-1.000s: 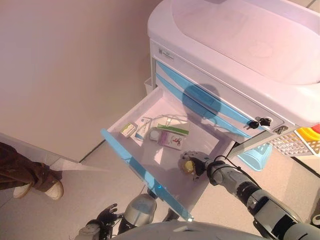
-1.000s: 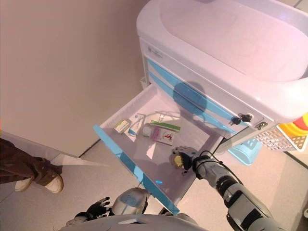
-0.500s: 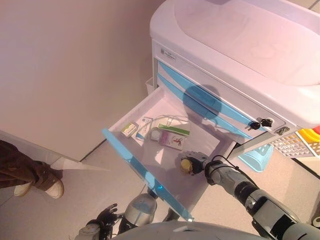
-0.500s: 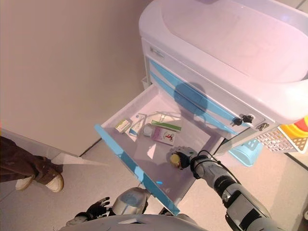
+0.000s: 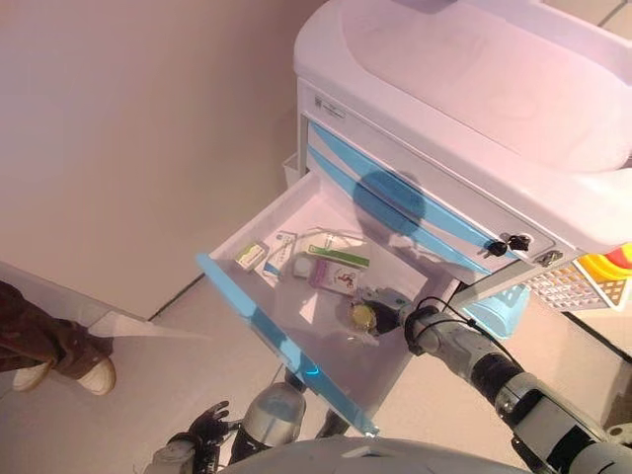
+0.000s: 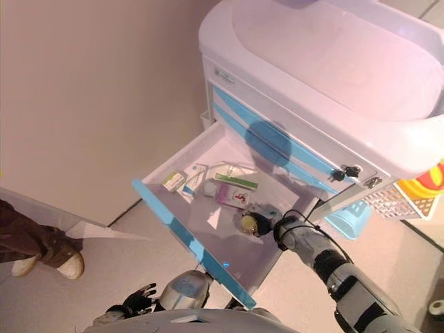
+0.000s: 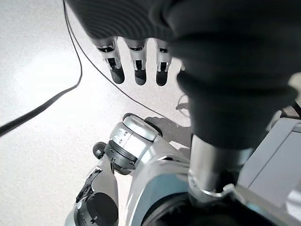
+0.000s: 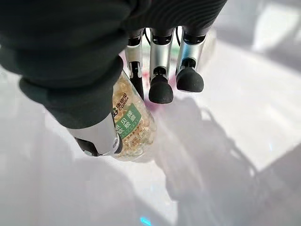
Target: Open the drawer and pick up the medicine
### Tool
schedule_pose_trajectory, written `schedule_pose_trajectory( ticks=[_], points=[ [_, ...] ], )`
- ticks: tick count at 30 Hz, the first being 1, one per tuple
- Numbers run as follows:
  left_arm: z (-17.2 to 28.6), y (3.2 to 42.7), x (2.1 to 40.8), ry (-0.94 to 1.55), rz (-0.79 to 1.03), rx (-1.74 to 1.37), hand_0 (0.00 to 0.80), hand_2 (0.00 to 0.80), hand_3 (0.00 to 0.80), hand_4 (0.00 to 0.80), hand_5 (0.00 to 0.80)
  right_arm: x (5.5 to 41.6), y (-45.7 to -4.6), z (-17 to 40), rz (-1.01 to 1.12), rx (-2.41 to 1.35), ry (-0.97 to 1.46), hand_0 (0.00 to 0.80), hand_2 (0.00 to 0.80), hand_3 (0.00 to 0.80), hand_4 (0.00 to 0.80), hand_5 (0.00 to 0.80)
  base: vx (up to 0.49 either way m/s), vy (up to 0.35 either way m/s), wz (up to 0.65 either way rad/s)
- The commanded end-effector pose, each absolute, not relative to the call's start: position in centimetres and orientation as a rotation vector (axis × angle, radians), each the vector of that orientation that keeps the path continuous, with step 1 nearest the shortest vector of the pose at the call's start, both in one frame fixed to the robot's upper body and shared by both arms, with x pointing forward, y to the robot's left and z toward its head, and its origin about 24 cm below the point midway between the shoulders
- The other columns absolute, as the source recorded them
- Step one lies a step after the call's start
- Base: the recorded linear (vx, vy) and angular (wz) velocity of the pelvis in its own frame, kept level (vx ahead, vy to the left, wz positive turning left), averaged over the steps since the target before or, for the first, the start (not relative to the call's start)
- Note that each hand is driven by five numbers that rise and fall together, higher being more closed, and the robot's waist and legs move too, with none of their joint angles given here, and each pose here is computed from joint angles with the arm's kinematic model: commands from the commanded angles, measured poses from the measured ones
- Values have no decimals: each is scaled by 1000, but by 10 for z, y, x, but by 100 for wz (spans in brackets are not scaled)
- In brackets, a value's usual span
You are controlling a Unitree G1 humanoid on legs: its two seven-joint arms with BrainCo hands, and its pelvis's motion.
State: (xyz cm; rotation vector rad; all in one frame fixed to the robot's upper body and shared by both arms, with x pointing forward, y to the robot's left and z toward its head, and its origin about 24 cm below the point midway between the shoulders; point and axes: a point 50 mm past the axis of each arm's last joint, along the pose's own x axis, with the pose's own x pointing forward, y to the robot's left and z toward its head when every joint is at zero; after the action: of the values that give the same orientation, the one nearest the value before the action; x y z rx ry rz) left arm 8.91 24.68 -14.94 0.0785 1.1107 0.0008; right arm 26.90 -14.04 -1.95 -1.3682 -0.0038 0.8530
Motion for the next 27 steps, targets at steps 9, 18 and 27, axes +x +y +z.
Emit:
schedule_pose_trajectory(
  ticks=[9,18,27],
  points=[
    [-146,268,82,1159,19,111,0,0,0,0,0,265,-141,71,1173,-579,134,800,800,800,800,800,-39,1,-24],
    [-149,264,75,1172,-12,108,0,0,0,0,0,305,-170,161,978,-79,-150,800,800,800,800,800,-16,32,-14],
    [-151,265,63,1213,-17,108,0,0,0,0,0,329,-241,207,608,68,-269,800,800,800,800,800,2,3,0]
  ],
)
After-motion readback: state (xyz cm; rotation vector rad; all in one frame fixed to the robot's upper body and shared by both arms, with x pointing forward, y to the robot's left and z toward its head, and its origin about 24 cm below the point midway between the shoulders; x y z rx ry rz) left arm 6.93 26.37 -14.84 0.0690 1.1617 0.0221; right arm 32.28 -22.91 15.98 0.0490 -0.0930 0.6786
